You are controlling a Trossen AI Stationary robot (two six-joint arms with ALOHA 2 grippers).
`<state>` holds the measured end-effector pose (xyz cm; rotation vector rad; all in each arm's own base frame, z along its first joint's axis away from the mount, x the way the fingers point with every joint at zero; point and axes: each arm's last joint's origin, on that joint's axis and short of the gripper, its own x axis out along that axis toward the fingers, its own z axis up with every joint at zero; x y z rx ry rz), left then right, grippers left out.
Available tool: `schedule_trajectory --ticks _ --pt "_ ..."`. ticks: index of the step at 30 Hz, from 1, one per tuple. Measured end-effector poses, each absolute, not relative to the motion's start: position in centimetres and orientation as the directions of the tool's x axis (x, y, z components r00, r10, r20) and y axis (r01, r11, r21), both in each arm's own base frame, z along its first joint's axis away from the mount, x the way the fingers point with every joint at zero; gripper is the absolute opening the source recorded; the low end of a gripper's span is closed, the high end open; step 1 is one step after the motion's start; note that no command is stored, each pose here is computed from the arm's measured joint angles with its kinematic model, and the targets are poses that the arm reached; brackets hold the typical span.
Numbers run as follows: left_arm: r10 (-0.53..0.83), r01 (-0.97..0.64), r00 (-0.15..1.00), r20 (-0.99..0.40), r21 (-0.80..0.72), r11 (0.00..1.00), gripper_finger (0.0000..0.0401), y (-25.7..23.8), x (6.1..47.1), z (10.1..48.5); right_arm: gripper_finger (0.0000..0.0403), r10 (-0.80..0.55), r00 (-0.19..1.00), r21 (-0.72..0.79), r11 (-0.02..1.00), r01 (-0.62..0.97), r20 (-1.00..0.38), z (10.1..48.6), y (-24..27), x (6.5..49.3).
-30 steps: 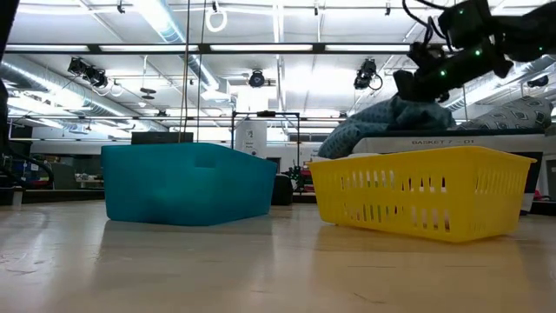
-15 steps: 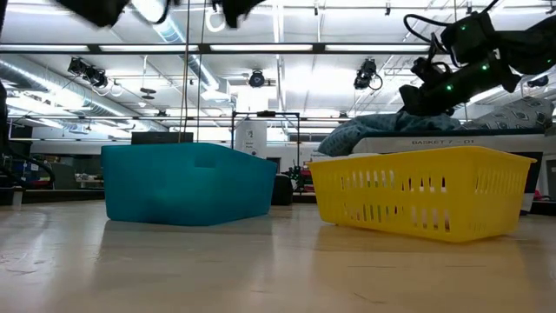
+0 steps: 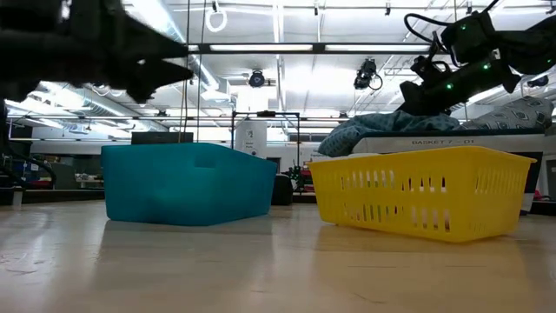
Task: Pick & place medical supplies in basket/bin
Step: Put the blue patient gown into the blue laundry bin
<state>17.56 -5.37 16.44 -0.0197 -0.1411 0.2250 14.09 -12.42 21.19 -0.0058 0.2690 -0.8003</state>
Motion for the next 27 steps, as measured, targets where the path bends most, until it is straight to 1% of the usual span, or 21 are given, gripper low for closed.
schedule_trajectory --ticks 4,6,8,11,12,15,19,21,24,27 --pt "0.237 -0.233 0.964 0.121 -0.053 0.971 0.0307 -5.1 15.3 15.8 0.0000 -0.709 0.665 -0.106 0.699 0.707 -0.235 21.2 -12.4 14.1" --pt "0.251 -0.251 0.965 0.078 -0.001 0.968 0.0307 -5.5 14.9 15.6 0.0000 -0.709 0.666 -0.106 0.699 0.707 -0.233 21.2 -12.4 14.1" --pt "0.254 -0.256 0.964 0.080 0.012 0.967 0.0307 -5.8 14.3 16.1 0.0000 -0.709 0.666 -0.106 0.699 0.707 -0.232 21.2 -12.4 14.1" --pt "0.268 -0.268 0.963 0.012 0.076 0.961 0.0307 -6.1 13.5 15.7 0.0000 -0.710 0.667 -0.105 0.699 0.708 -0.226 21.3 -12.4 14.1" --pt "0.262 -0.263 0.965 0.024 0.062 0.963 0.0307 -6.2 13.1 16.0 0.0000 -0.709 0.667 -0.102 0.699 0.708 -0.226 21.3 -12.4 14.1" --pt "0.203 -0.206 0.978 0.058 0.051 0.977 0.0303 -6.2 12.2 16.9 0.0000 -0.708 0.669 -0.083 0.698 0.711 -0.227 21.3 -12.4 14.1" --pt "0.020 -0.023 0.993 0.116 0.021 1.000 0.0287 -5.9 11.5 17.9 0.0000 -0.703 0.675 -0.077 0.703 0.707 -0.227 21.3 -12.4 14.1" --pt "-0.035 0.035 0.992 0.125 0.004 0.999 0.0280 -5.6 11.4 18.0 0.0000 -0.702 0.675 -0.077 0.704 0.706 -0.227 21.3 -12.4 14.1" --pt "-0.033 0.034 0.993 0.117 -0.001 0.999 0.0273 -5.0 11.6 17.9 0.0000 -0.702 0.675 -0.077 0.704 0.706 -0.227 21.3 -12.4 14.1" --pt "-0.027 0.022 0.992 0.121 0.039 0.999 0.0272 -4.4 11.9 18.0 0.0000 -0.702 0.675 -0.068 0.703 0.708 -0.227 21.3 -12.4 14.1"
